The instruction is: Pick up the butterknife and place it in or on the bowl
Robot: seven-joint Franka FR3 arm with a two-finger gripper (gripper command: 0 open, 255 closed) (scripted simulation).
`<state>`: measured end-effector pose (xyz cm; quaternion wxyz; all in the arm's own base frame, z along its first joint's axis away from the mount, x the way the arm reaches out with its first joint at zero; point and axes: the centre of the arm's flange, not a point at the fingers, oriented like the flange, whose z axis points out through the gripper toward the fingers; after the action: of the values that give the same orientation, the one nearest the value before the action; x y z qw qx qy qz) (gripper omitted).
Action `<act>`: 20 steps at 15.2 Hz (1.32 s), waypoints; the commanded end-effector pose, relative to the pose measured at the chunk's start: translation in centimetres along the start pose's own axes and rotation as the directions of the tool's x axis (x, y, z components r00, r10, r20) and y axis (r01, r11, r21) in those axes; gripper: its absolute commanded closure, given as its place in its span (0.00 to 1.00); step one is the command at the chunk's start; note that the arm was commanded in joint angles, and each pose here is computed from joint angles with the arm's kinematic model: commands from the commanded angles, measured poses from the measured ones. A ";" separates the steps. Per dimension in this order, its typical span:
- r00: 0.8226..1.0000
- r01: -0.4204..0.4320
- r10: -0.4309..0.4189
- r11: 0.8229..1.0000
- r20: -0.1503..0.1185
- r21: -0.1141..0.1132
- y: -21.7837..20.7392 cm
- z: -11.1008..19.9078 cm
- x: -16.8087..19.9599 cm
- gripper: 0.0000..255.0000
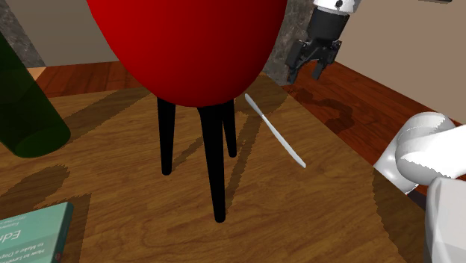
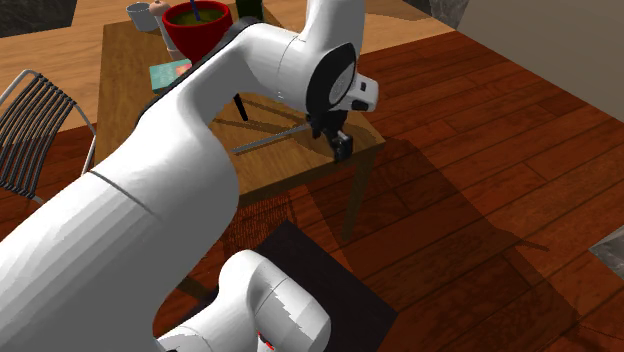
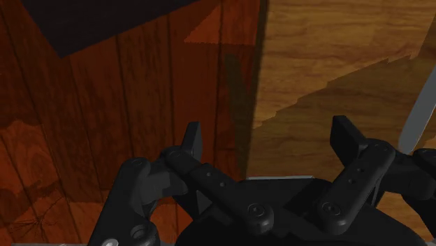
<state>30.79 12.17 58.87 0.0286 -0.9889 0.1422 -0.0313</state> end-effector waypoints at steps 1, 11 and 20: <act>1.000 -0.021 0.021 1.000 0.000 -0.013 -2.7 -0.2 -1.2 0.00; 0.994 -0.114 0.114 0.991 -0.006 -0.074 -16.5 0.2 -4.4 0.00; 0.994 -0.114 0.114 0.991 -0.006 -0.074 -16.2 4.2 -4.4 0.00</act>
<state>31.33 29.15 55.86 -0.0069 -0.9796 0.1994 -0.0249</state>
